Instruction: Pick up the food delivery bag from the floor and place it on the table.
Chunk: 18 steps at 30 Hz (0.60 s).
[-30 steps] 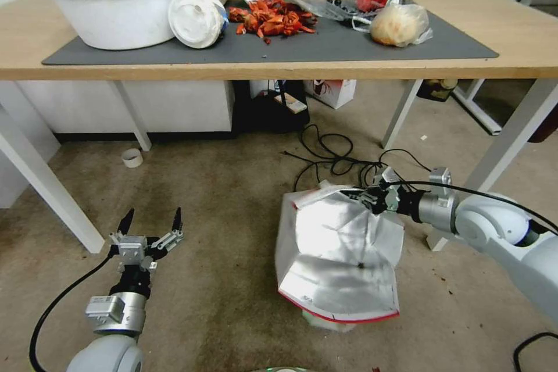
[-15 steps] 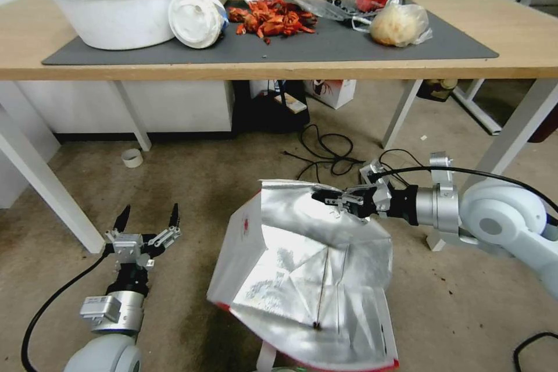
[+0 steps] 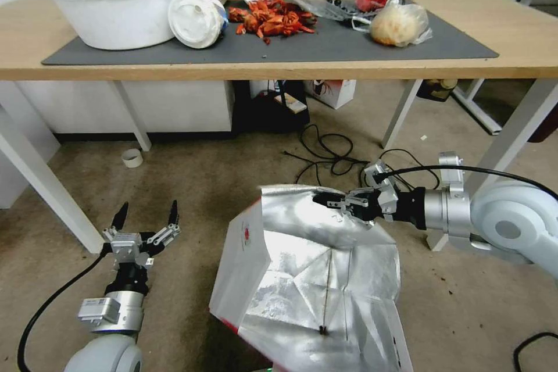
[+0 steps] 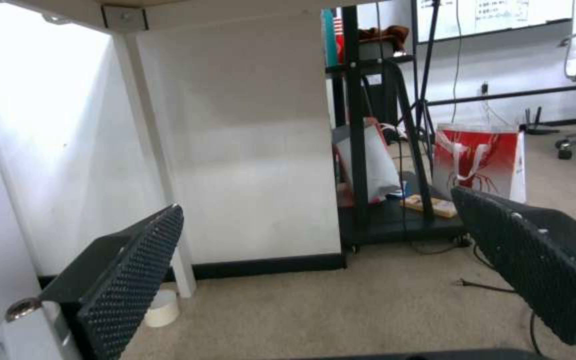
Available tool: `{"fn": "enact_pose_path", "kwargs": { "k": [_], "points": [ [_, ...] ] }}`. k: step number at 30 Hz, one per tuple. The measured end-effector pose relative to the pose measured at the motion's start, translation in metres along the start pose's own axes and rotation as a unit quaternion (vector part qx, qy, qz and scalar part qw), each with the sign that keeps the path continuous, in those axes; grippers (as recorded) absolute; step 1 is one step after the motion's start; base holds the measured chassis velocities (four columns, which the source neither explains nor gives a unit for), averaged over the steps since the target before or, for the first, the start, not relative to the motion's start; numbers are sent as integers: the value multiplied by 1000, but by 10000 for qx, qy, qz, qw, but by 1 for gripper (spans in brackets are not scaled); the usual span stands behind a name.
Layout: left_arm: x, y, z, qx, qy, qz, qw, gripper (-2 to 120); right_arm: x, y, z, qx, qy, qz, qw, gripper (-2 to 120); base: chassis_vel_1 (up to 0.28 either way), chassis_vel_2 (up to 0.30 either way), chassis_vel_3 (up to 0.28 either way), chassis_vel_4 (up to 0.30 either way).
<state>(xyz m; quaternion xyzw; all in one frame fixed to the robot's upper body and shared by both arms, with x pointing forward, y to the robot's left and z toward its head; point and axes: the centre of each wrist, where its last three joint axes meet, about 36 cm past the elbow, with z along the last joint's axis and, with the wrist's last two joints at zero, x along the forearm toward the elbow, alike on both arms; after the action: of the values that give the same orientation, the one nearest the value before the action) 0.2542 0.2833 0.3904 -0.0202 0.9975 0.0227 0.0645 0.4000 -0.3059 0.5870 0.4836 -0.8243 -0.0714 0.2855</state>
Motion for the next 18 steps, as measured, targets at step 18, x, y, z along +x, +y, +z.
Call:
{"fn": "enact_pose_path", "kwargs": {
  "k": [18],
  "points": [
    [-1,-1,-1,52,-25,78,10000,100,5,5,-5,-6,19,-266,9996,0,0,0,0,0]
  ]
}}
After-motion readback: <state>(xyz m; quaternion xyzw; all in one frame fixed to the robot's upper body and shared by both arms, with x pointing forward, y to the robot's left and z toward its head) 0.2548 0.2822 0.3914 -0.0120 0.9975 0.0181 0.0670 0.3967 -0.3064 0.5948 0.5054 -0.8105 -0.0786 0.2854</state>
